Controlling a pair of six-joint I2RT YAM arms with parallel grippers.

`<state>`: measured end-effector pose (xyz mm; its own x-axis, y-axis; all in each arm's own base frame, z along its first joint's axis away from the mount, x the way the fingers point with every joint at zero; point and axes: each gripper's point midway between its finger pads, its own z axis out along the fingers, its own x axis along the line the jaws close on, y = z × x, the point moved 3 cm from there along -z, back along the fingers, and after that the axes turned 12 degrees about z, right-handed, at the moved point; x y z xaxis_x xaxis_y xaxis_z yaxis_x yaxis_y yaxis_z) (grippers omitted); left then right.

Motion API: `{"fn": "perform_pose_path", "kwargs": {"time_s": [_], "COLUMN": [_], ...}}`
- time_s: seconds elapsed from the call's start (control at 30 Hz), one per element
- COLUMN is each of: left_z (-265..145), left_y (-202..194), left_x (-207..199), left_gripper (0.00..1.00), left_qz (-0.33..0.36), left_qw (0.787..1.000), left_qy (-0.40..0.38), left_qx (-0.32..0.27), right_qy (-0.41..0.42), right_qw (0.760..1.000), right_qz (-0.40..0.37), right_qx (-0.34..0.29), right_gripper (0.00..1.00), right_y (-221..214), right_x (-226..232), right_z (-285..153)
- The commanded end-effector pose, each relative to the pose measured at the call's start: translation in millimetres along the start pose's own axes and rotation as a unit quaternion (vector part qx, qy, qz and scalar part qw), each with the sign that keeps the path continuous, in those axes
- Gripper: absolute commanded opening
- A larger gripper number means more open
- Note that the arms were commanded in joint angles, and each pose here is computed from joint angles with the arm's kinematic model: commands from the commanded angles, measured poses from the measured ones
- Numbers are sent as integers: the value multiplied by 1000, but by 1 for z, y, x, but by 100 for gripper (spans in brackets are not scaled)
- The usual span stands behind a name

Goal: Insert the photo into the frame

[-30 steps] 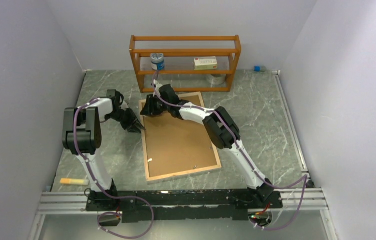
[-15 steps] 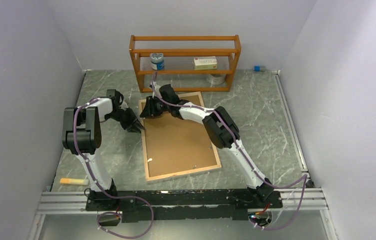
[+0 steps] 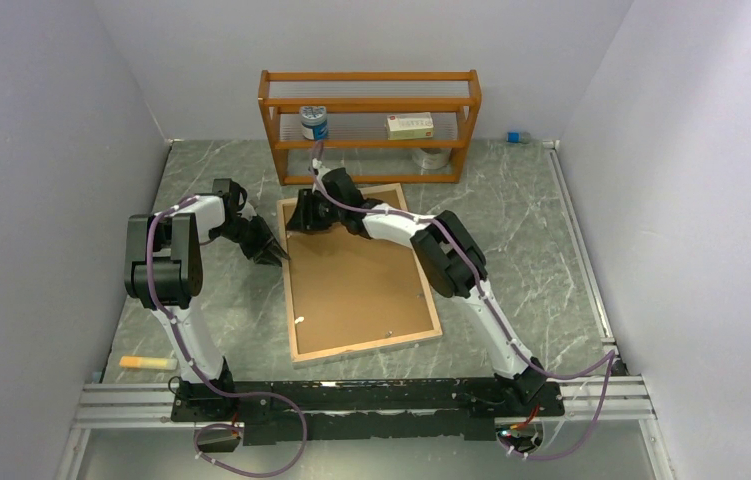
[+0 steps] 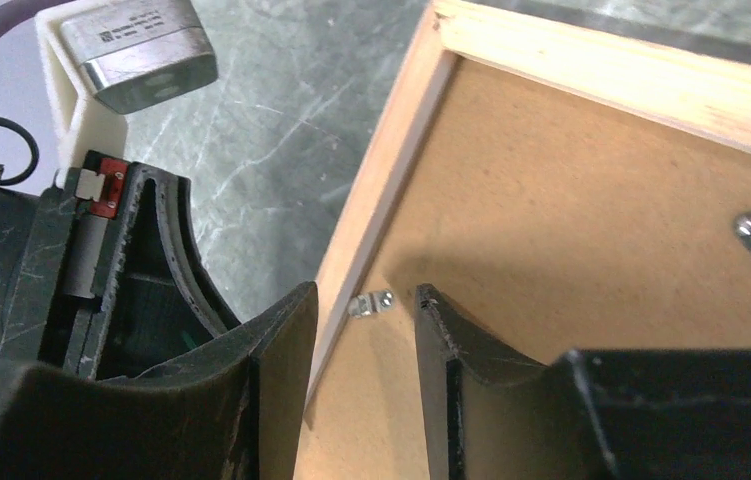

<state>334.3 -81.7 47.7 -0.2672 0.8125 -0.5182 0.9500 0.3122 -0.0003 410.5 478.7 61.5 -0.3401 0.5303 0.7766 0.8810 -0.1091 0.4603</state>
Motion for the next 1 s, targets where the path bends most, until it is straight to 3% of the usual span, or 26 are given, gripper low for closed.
{"fn": "perform_pose_path", "kwargs": {"time_s": [0.0,0.27,0.97], "left_z": [20,21,21], "left_y": [-15,-16,-20], "left_x": [44,45,43], "left_gripper": [10,9,9], "left_qz": [-10,-12,-14], "left_qw": [994,994,995], "left_qy": [107,108,98], "left_qx": [26,29,30], "right_qy": [-11,7,-18], "right_qw": [1000,999,999], "right_qz": [-3,-2,6], "right_qx": [-22,33,27], "right_gripper": [43,29,38], "right_y": [14,-22,-24], "right_x": [13,17,-2], "right_z": [-20,-16,12]}}
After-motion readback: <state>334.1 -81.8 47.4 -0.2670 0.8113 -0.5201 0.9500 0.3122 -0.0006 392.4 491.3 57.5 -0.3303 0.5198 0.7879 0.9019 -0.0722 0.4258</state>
